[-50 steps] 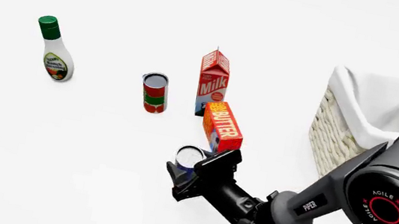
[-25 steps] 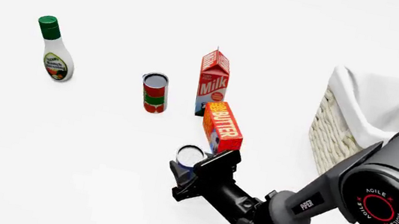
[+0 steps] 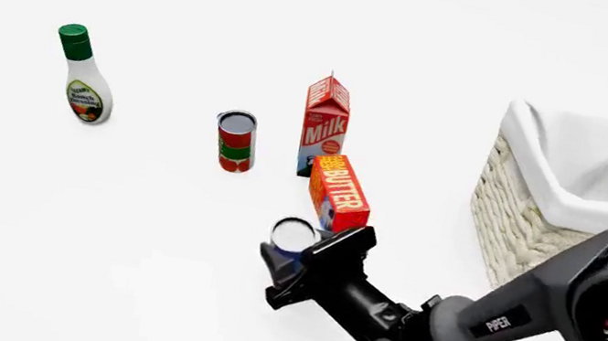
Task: Pick the alphabet soup and place it in the basket.
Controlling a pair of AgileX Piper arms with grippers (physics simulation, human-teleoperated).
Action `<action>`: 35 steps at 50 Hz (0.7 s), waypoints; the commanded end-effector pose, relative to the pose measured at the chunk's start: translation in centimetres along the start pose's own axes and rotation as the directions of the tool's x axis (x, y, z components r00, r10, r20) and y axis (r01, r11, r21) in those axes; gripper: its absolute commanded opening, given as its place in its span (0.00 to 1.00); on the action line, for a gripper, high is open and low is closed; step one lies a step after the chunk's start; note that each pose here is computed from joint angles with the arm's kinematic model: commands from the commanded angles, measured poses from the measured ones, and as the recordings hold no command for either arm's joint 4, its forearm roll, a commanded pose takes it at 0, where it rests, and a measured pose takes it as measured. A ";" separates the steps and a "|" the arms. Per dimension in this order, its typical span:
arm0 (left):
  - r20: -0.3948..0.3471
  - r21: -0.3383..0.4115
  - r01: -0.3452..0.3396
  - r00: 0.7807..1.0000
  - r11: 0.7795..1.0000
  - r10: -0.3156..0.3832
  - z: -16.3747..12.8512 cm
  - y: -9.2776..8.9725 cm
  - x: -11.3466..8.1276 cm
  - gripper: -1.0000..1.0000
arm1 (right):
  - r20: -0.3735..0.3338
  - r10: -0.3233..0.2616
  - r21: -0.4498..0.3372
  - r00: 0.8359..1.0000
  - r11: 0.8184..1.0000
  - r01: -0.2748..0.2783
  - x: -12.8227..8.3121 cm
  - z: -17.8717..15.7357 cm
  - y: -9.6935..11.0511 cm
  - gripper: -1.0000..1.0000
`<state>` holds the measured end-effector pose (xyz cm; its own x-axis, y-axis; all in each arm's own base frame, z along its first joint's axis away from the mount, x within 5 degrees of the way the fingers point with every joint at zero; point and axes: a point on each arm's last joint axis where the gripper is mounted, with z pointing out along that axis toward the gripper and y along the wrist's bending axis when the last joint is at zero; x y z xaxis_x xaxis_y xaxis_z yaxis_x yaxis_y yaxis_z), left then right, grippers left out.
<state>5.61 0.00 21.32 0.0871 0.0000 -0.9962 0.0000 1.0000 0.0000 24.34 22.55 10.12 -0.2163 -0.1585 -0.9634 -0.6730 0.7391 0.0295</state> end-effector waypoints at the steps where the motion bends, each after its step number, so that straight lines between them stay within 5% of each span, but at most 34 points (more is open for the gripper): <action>1: 0.000 0.000 0.000 1.000 1.000 0.000 0.0 0.0 0.0 1.00 | 0.066 0.005 -0.010 0.998 1.000 -0.004 -2.8 -2.6 0.3 0.00; 12: 0.000 0.000 0.000 1.000 1.000 0.000 0.0 0.0 0.0 1.00 | 0.185 -0.011 -0.006 0.983 1.000 0.012 -7.6 -7.9 0.3 0.00; 35: 0.000 0.000 0.000 1.000 1.000 0.000 0.0 0.0 0.0 1.00 | 0.323 -0.097 0.084 0.941 0.994 0.074 -14.5 -16.1 -1.0 0.00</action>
<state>5.61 0.00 21.32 0.0871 0.0000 -0.9962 0.0000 1.0000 0.0000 18.35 15.81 24.72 0.0260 -0.0448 -0.9987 -0.6522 0.7563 -0.0509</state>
